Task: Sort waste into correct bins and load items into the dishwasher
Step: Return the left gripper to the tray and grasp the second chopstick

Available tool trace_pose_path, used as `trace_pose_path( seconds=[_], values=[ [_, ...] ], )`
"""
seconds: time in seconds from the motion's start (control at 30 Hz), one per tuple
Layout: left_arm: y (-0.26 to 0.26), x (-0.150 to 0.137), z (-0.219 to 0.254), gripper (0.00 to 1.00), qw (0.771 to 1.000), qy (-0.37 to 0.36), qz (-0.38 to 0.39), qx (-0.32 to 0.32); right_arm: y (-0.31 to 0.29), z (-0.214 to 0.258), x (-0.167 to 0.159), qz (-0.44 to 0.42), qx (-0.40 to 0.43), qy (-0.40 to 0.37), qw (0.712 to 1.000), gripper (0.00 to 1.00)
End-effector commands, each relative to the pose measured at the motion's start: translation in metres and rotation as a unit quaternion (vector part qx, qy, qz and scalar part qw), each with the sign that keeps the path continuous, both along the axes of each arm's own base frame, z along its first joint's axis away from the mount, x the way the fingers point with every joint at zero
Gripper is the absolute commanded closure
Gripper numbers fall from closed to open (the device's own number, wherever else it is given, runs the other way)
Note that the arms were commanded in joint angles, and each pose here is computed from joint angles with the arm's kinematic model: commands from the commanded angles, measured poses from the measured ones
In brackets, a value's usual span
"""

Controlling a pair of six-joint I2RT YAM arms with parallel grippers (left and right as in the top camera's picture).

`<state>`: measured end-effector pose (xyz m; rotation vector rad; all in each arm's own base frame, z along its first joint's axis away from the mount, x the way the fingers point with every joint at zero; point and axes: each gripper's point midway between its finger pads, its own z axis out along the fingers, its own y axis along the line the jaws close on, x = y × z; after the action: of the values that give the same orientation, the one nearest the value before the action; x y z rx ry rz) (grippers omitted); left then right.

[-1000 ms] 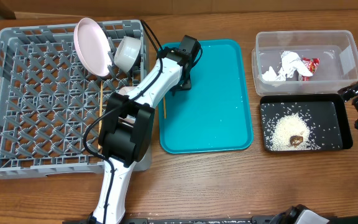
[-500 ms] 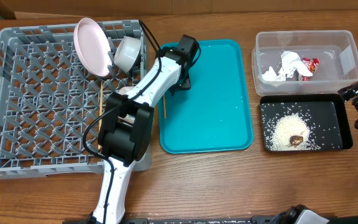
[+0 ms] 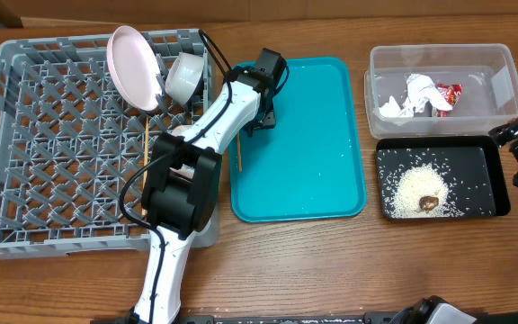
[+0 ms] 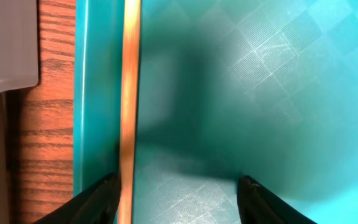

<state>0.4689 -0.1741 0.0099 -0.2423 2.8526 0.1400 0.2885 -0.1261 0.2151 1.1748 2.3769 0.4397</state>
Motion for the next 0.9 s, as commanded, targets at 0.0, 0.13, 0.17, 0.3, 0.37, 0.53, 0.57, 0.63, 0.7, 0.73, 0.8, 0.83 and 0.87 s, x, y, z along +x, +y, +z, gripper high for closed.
trace_pose_path(
  seconds=[0.0,0.13,0.17,0.3,0.37,0.53,0.57,0.63,0.7,0.73,0.8,0.83,0.87],
  values=[
    [0.004,-0.01,-0.035,0.34,0.999,0.037,0.007,0.004,-0.003,0.013,0.002,-0.003,-0.011,-0.017,1.0,0.0],
    [0.003,-0.009,-0.04,0.29,0.999,0.036,0.008,0.003,-0.003,0.013,0.002,-0.003,-0.011,-0.017,1.0,0.0],
    [0.003,-0.01,-0.043,0.25,0.999,0.04,0.007,0.002,-0.003,0.013,0.002,-0.003,-0.011,-0.017,1.0,0.0],
    [0.003,-0.013,-0.053,0.22,0.999,0.052,0.001,0.004,-0.003,0.013,0.002,-0.003,-0.011,-0.017,1.0,0.0],
    [0.003,-0.013,-0.053,0.22,0.999,0.052,0.001,0.004,-0.003,0.013,0.002,-0.003,-0.011,-0.017,1.0,0.0],
    [-0.002,-0.014,-0.054,0.31,0.998,0.055,-0.002,-0.007,-0.003,0.013,0.002,-0.003,-0.011,-0.017,1.0,0.0],
    [-0.005,-0.015,-0.054,0.35,0.998,0.058,-0.003,-0.013,-0.003,0.013,0.002,-0.003,-0.011,-0.017,1.0,0.0],
    [-0.01,-0.018,-0.055,0.41,0.998,0.064,-0.006,-0.026,-0.003,0.013,0.002,-0.003,-0.011,-0.017,1.0,0.0],
    [-0.012,-0.018,-0.055,0.46,0.997,0.064,-0.007,-0.032,-0.003,0.013,0.002,-0.003,-0.011,-0.017,1.0,0.0],
    [-0.013,-0.017,-0.055,0.47,0.997,0.062,-0.007,-0.033,-0.003,0.013,0.002,-0.003,-0.011,-0.017,1.0,0.0],
    [-0.014,-0.016,-0.055,0.54,0.997,0.062,-0.008,-0.036,-0.003,0.013,0.002,-0.003,-0.011,-0.017,1.0,0.0],
    [-0.014,-0.016,-0.055,0.6,0.997,0.062,-0.008,-0.037,-0.003,0.013,0.002,-0.003,-0.011,-0.017,1.0,0.0],
    [-0.015,-0.016,-0.054,0.68,0.997,0.062,-0.008,-0.038,-0.003,0.013,0.002,-0.003,-0.011,-0.017,1.0,0.0]
  ],
)
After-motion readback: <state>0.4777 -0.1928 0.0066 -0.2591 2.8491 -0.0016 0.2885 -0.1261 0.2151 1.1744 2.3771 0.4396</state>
